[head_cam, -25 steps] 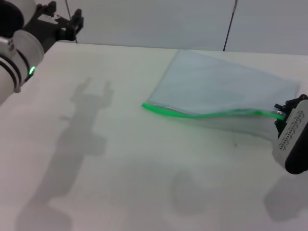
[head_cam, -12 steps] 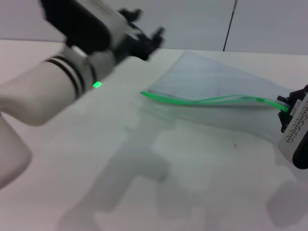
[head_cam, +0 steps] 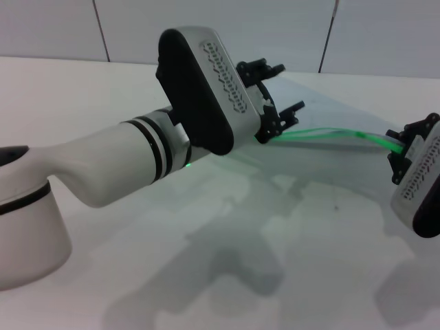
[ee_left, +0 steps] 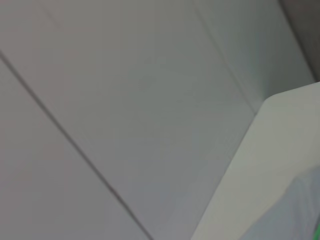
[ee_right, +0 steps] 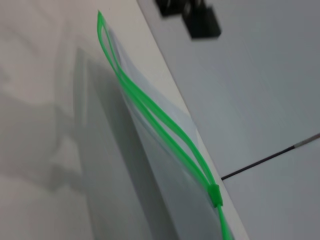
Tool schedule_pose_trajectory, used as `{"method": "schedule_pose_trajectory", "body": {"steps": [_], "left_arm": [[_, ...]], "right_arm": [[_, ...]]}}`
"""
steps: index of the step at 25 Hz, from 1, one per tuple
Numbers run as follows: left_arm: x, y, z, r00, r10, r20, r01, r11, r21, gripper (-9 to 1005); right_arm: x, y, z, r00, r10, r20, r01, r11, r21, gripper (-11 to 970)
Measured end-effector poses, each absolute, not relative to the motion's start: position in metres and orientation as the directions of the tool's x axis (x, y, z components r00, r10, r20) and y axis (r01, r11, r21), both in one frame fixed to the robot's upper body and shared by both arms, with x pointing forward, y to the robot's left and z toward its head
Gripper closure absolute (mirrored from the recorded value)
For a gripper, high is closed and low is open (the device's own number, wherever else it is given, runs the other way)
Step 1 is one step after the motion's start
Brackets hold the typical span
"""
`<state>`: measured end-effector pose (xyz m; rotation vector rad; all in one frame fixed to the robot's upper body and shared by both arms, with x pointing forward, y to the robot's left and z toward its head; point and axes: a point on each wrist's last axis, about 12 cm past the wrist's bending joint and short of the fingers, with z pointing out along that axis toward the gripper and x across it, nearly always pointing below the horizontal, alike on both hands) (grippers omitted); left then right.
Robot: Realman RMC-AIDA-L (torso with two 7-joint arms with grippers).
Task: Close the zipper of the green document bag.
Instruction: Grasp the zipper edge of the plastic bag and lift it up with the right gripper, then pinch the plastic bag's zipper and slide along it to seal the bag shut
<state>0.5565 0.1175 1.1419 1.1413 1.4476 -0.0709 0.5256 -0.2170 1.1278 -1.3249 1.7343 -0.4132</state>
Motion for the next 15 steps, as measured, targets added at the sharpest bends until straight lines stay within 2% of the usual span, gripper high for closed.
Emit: {"method": "schedule_pose_trajectory", "body": {"steps": [15], "left_arm": [[0.548, 0.097, 1.133, 0.360, 0.594, -0.719, 0.675, 0.366, 0.640, 403]], "right_arm": [[0.524, -0.212, 1.136, -0.027, -0.891, -0.454, -0.603, 0.377, -0.704, 907]]}}
